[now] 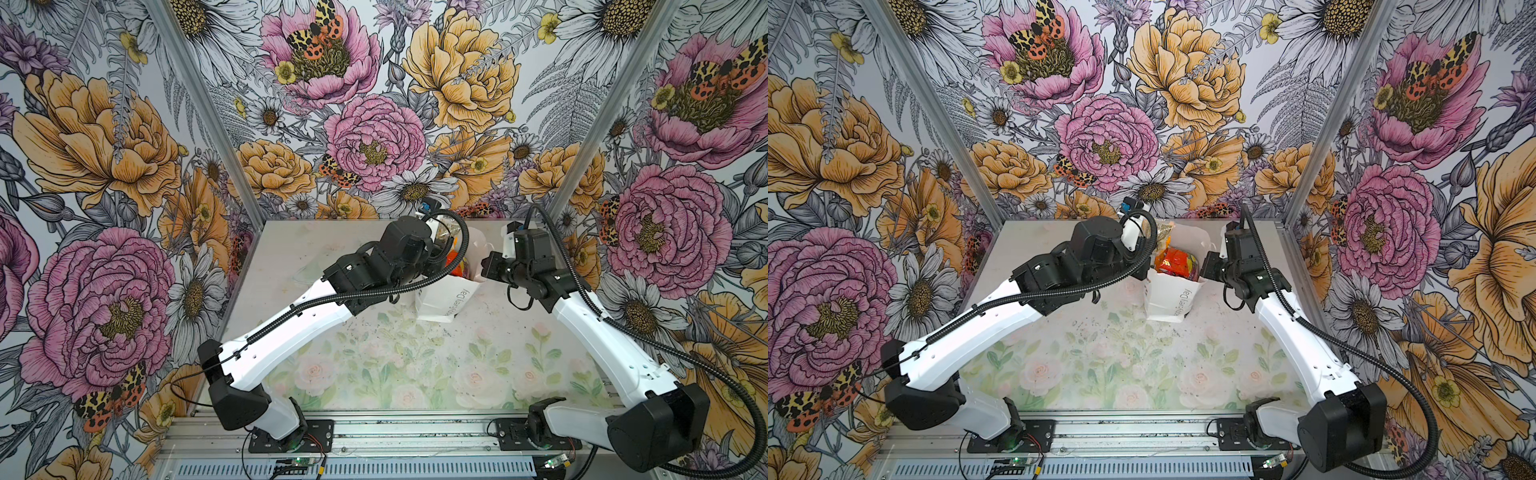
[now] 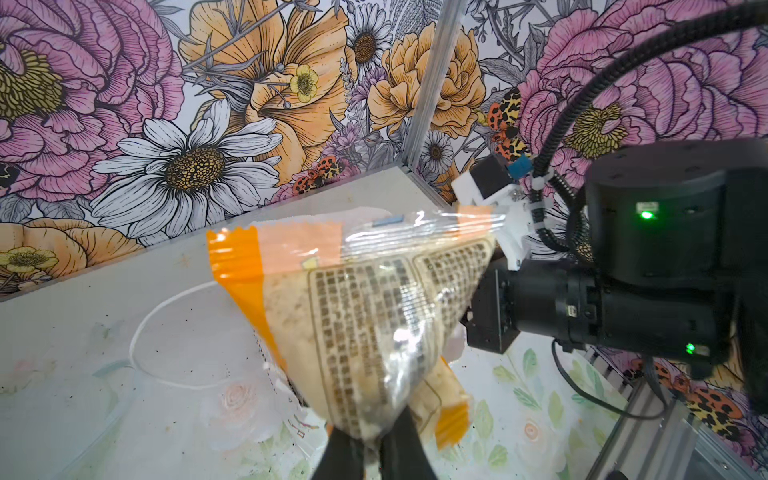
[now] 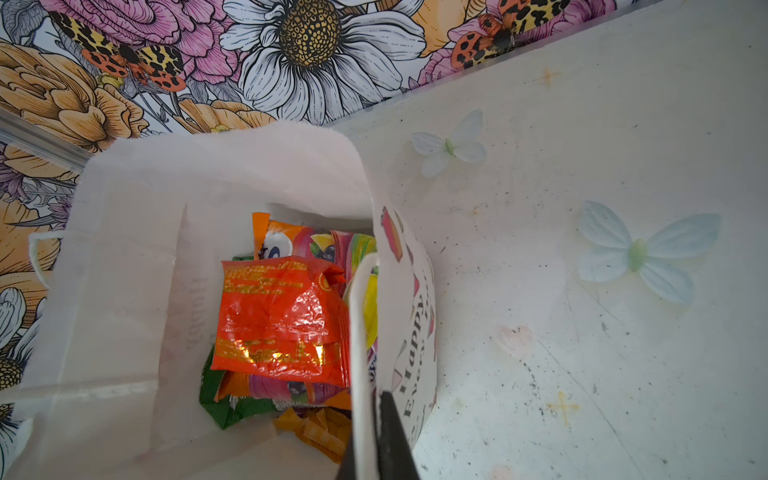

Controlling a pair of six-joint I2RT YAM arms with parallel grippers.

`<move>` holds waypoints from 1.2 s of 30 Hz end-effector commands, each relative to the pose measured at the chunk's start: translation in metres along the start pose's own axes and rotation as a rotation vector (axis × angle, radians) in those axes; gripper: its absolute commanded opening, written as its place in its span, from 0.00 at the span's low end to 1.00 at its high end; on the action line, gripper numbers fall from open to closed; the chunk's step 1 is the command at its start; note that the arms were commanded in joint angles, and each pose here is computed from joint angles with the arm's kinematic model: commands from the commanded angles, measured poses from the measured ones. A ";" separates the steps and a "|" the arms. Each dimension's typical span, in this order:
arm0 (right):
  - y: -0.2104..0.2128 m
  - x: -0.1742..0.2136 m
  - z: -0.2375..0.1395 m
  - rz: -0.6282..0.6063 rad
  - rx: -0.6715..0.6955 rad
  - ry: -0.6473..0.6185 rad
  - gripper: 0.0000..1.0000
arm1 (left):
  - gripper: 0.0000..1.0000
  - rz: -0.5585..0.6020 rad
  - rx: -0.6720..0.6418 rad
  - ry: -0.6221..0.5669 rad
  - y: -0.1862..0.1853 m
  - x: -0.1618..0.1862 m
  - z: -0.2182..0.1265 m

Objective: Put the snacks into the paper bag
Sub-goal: 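Lift the clear snack pack with the left gripper and carry it over the bag, then lower the clear snack pack into the bag and open the left gripper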

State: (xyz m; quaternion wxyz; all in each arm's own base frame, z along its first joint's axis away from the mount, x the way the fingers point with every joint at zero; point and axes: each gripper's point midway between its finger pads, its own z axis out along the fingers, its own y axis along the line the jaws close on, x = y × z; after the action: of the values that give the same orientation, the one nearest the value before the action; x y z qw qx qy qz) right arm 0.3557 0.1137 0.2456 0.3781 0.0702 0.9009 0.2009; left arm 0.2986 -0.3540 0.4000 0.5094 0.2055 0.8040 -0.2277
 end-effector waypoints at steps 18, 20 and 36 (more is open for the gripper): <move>0.004 0.006 -0.014 -0.004 -0.019 -0.004 0.00 | 0.00 0.084 -0.037 0.231 0.007 0.029 0.099; 0.004 0.005 -0.014 -0.003 -0.018 -0.007 0.00 | 0.00 0.097 -0.041 0.253 0.007 0.034 0.107; 0.004 0.007 -0.013 -0.002 -0.019 0.001 0.00 | 0.08 0.199 -0.149 0.324 0.023 0.057 0.127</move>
State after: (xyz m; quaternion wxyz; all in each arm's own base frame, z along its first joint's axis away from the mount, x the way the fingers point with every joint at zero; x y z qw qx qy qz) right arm 0.3497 0.1129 0.2451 0.3771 0.0695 0.9014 0.2010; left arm 0.3755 -0.4094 0.2826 0.3881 0.2811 0.8725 -0.0953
